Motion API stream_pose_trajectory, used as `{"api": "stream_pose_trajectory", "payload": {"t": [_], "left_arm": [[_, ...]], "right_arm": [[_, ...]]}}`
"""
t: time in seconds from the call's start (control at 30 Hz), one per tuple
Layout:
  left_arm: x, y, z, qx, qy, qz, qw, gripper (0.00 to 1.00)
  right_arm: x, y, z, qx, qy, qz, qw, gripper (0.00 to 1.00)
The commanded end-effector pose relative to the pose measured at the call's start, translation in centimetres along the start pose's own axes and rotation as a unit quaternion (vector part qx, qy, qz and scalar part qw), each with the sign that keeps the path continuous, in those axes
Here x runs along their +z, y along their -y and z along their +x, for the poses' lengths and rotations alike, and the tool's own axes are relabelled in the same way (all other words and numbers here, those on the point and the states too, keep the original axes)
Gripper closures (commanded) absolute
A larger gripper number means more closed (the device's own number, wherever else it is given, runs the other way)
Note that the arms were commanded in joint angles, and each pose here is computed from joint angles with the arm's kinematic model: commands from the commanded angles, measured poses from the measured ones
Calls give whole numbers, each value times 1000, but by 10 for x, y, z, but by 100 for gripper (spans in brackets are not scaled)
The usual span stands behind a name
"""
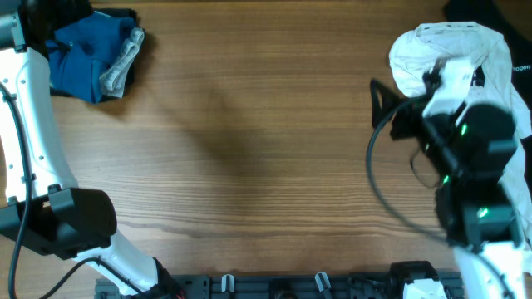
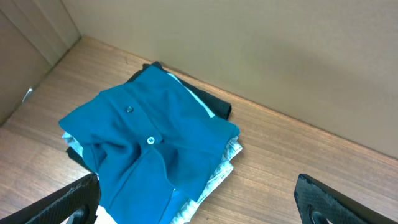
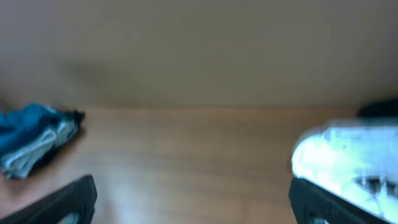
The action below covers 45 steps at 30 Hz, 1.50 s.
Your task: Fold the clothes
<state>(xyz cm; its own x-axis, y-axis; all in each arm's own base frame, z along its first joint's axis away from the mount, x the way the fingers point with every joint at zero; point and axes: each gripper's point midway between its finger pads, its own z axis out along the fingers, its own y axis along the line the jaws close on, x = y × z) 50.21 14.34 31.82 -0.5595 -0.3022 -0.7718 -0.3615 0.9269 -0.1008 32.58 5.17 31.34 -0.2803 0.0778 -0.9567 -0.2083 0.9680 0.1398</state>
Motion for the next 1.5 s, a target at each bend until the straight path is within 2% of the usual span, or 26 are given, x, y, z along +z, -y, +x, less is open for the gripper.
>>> {"api": "stream_pose_trajectory", "payload": {"t": [0.0, 0.1, 0.43, 1.33, 1.47], "left_arm": [[2, 0, 1, 5, -2, 5, 1000, 0], [2, 1, 1, 5, -2, 5, 1000, 0], [2, 1, 1, 5, -2, 5, 1000, 0], [2, 0, 3, 5, -7, 4, 1000, 0], [-22, 6, 16, 10, -32, 8, 999, 0]], "right_arm": [[-11, 8, 62, -39, 30, 7, 999, 0], [-29, 7, 99, -51, 94, 2, 994, 0], [-45, 13, 151, -83, 135, 2, 987, 0], [-46, 16, 152, -83, 135, 10, 987, 0], [-46, 16, 152, -83, 135, 10, 987, 0]]}}
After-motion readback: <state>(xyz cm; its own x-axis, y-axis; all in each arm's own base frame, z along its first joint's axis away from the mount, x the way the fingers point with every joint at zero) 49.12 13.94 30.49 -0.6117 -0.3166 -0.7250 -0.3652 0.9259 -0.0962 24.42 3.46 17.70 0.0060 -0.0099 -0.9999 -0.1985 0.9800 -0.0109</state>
